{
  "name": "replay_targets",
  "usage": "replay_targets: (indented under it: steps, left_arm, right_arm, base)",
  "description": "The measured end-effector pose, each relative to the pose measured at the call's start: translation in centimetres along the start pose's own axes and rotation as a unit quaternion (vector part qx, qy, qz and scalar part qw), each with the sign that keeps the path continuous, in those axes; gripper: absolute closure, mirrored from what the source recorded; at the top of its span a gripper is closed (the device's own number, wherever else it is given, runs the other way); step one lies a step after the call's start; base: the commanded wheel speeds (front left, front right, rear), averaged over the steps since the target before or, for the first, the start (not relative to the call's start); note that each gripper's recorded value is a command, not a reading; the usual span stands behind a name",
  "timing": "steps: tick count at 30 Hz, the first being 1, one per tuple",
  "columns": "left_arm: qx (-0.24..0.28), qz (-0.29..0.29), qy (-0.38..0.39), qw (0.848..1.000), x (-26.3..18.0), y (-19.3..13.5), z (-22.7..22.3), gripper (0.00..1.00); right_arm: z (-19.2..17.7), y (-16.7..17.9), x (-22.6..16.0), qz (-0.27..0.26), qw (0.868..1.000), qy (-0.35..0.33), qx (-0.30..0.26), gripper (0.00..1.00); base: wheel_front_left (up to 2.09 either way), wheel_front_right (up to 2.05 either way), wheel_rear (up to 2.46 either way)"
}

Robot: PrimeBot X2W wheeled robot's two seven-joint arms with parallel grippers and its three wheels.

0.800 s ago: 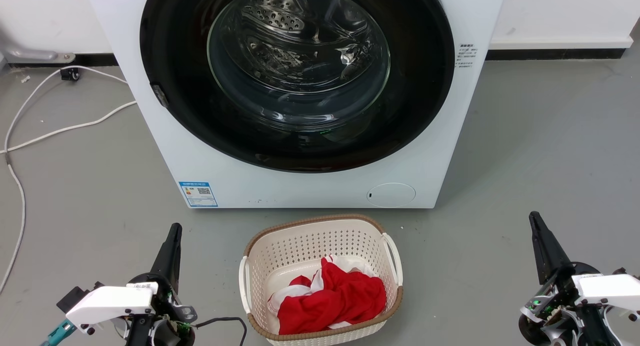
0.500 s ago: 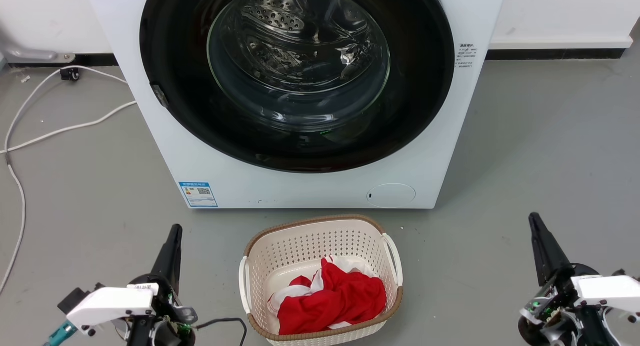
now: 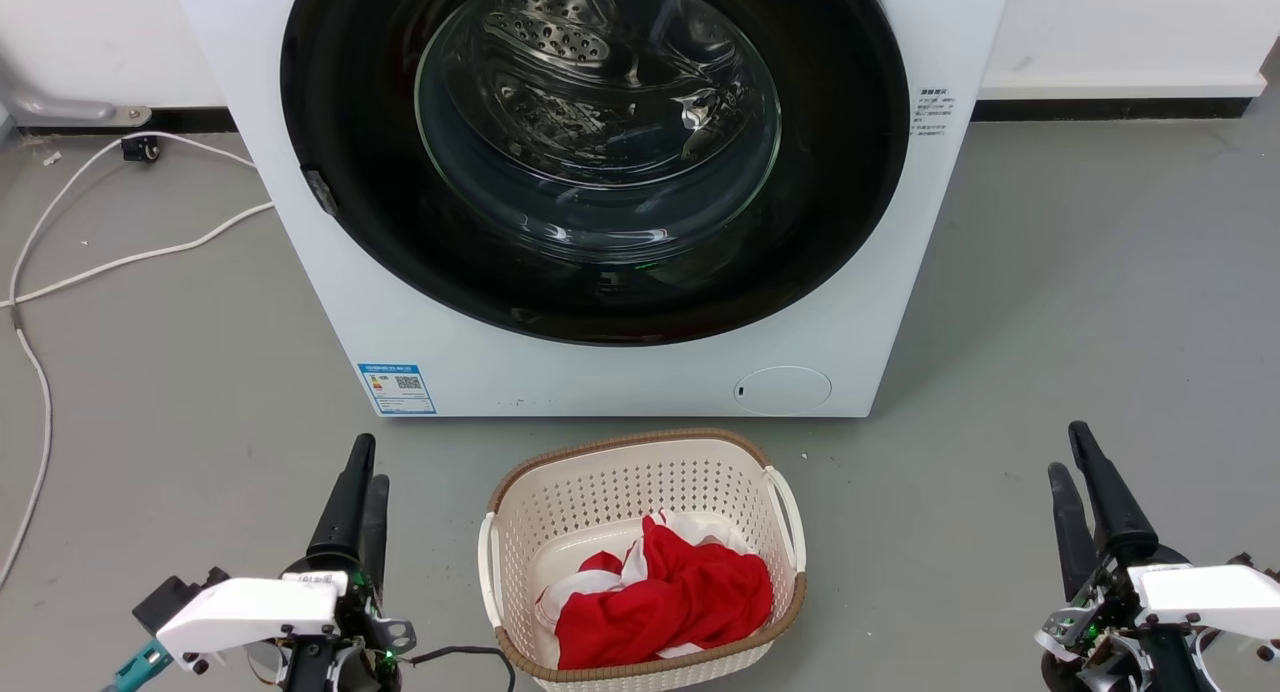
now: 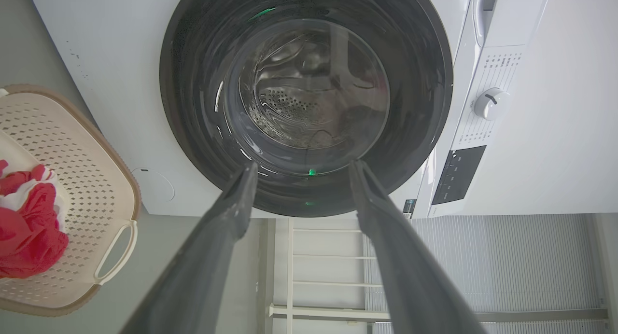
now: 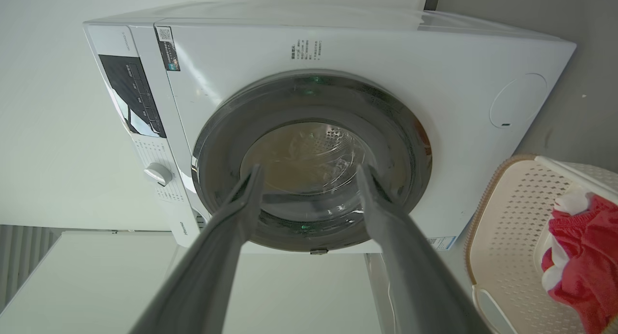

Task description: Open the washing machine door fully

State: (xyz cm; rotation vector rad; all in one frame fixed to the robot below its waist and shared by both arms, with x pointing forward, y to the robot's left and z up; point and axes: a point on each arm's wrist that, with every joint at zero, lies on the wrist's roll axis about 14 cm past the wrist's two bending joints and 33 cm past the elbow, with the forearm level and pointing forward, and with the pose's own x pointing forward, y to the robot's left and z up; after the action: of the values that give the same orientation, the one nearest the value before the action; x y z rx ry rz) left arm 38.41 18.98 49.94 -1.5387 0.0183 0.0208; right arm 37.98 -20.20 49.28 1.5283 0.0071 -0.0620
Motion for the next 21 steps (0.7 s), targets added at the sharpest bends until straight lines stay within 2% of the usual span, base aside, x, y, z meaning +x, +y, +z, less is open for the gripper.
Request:
replay_targets:
  steps: [5, 11, 18, 21]
  left_arm:
    - [0.045, -0.013, 0.001, 0.999, 0.2, -0.9, -0.3, 0.0]
    - [0.111, -0.033, -0.001, 0.993, 0.4, -2.3, -0.6, 0.0]
    - [0.184, -0.059, -0.006, 0.981, 0.7, -3.9, -0.9, 0.0]
    - [0.222, -0.067, -0.005, 0.973, 0.7, -4.3, -1.3, 0.0]
  right_arm:
    - [0.0, 0.6, 0.1, 0.009, 0.999, -0.004, -0.042, 0.0]
    - [-0.2, 1.6, 0.2, 0.024, 0.992, -0.005, -0.126, 0.0]
    - [-0.4, 2.6, 0.0, 0.039, 0.972, -0.007, -0.23, 0.0]
    - [-0.8, 3.2, 0.0, 0.051, 0.955, -0.006, -0.291, 0.0]
  base:
    - [0.0, 0.0, 0.0]
    - [0.0, 0.0, 0.0]
    - [0.0, 0.0, 0.0]
    - [0.0, 0.0, 0.0]
